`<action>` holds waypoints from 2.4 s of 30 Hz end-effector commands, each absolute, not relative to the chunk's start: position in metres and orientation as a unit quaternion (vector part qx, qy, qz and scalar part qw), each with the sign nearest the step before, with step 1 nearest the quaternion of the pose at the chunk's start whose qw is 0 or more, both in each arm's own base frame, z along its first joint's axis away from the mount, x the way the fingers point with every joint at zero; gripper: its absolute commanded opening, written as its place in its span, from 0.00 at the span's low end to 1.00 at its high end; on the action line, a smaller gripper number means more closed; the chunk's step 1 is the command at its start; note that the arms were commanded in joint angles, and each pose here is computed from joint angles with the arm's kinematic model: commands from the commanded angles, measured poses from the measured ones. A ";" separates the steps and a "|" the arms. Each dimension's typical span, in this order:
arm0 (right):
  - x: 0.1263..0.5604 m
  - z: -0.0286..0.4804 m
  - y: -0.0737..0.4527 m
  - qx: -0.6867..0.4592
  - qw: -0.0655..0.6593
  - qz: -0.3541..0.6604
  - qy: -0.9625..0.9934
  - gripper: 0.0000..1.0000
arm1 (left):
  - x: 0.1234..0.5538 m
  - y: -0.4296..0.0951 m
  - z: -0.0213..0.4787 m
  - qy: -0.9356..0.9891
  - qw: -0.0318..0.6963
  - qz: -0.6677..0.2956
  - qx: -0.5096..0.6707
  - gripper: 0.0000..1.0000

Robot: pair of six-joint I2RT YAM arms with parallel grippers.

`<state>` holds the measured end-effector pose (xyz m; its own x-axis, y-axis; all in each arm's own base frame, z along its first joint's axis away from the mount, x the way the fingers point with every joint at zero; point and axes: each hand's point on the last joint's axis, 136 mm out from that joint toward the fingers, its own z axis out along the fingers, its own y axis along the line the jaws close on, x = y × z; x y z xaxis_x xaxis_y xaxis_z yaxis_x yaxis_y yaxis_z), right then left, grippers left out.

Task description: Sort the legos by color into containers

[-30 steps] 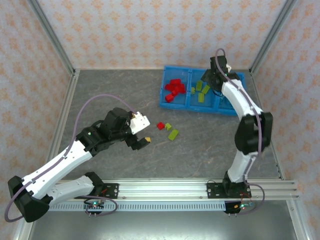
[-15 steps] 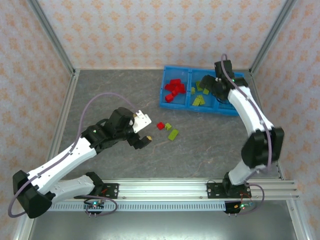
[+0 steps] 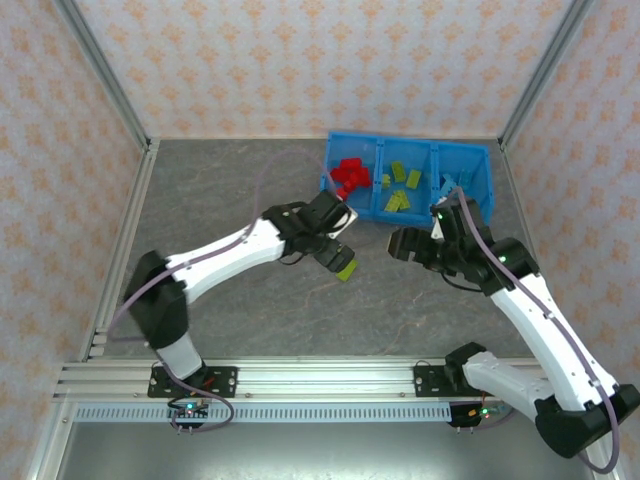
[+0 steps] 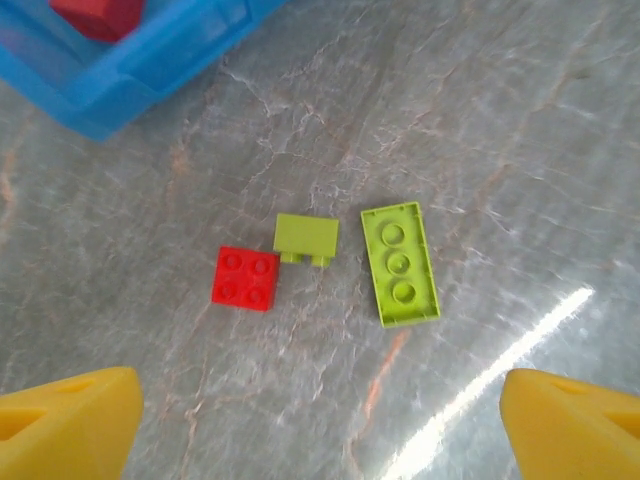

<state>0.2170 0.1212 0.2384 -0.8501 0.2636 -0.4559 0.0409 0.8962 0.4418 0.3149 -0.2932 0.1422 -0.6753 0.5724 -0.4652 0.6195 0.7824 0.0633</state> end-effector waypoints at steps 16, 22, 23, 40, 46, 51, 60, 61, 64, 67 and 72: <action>0.195 0.229 0.109 0.121 0.244 0.208 0.939 0.89 | 0.349 -0.297 0.047 0.932 0.136 0.013 0.334 0.57; 0.195 0.227 0.109 0.123 0.242 0.208 0.940 0.89 | 0.355 -0.304 0.049 0.930 0.146 0.010 0.338 0.60; 0.196 0.227 0.109 0.123 0.242 0.208 0.940 0.89 | 0.357 -0.304 0.048 0.929 0.146 0.010 0.340 0.60; 0.199 0.228 0.112 0.124 0.243 0.216 0.937 0.89 | 0.350 -0.304 0.045 0.927 0.122 0.006 0.355 0.29; 0.202 0.233 0.111 0.129 0.252 0.216 0.934 0.89 | 0.350 -0.334 0.117 0.917 0.192 -0.071 0.342 0.30; 0.204 0.237 0.108 0.139 0.265 0.216 0.929 0.89 | 0.358 -0.370 0.166 0.892 0.280 -0.101 0.339 0.32; 0.200 0.239 0.101 0.154 0.281 0.215 0.923 0.89 | 0.460 -0.418 0.204 0.862 0.411 -0.078 0.286 0.32; 0.199 0.239 0.099 0.157 0.283 0.215 0.921 0.89 | 0.474 -0.420 0.209 0.859 0.424 -0.073 0.278 0.33; 0.197 0.241 0.097 0.162 0.289 0.219 0.918 0.89 | 0.502 -0.430 0.222 0.845 0.455 -0.076 0.269 0.38; 0.195 0.242 0.093 0.166 0.296 0.214 0.916 0.89 | 0.514 -0.437 0.242 0.828 0.482 -0.098 0.267 0.56; 0.196 0.241 0.091 0.170 0.302 0.211 0.914 0.89 | 0.498 -0.429 0.290 0.816 0.497 -0.126 0.267 0.58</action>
